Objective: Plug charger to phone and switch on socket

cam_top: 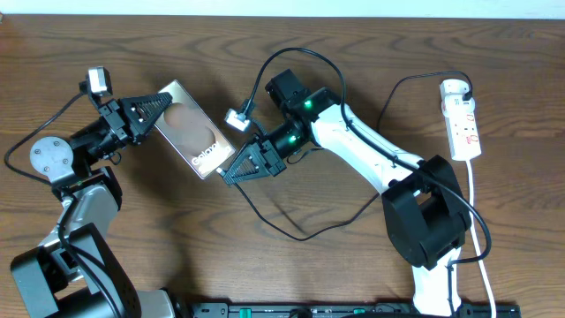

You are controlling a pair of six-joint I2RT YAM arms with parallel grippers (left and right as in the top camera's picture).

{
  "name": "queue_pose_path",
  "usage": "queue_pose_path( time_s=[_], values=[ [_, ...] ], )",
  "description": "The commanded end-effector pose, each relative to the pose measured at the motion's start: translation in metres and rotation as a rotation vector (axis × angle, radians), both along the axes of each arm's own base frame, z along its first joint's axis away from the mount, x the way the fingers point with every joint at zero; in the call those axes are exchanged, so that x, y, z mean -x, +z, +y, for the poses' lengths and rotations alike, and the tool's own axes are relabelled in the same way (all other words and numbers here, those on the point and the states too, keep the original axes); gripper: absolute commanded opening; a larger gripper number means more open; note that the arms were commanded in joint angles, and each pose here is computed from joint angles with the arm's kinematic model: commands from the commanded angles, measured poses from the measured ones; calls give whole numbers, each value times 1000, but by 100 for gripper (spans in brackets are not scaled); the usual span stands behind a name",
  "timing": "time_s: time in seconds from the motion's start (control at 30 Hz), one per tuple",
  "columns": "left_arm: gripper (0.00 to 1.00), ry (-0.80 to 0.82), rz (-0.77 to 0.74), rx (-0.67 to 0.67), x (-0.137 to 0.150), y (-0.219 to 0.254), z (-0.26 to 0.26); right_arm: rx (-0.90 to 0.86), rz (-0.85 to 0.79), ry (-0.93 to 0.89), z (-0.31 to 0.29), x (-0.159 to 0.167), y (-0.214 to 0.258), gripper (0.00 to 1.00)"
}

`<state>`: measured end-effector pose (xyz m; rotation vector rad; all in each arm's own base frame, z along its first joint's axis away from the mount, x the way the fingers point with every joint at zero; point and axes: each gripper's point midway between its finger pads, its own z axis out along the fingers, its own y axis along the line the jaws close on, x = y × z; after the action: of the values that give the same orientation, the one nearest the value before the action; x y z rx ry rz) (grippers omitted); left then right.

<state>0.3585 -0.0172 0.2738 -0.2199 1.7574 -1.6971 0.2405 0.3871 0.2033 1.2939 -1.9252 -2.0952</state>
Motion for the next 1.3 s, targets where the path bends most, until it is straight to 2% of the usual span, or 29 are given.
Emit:
queue_pose_path(
  time_s=[0.0, 1.27],
  values=[
    [7, 18, -55, -17, 0, 13, 1, -17, 19, -9, -4, -5, 5, 1],
    [7, 13, -49, -15, 0, 13, 0, -12, 29, -28, -4, -14, 7, 1]
  ],
)
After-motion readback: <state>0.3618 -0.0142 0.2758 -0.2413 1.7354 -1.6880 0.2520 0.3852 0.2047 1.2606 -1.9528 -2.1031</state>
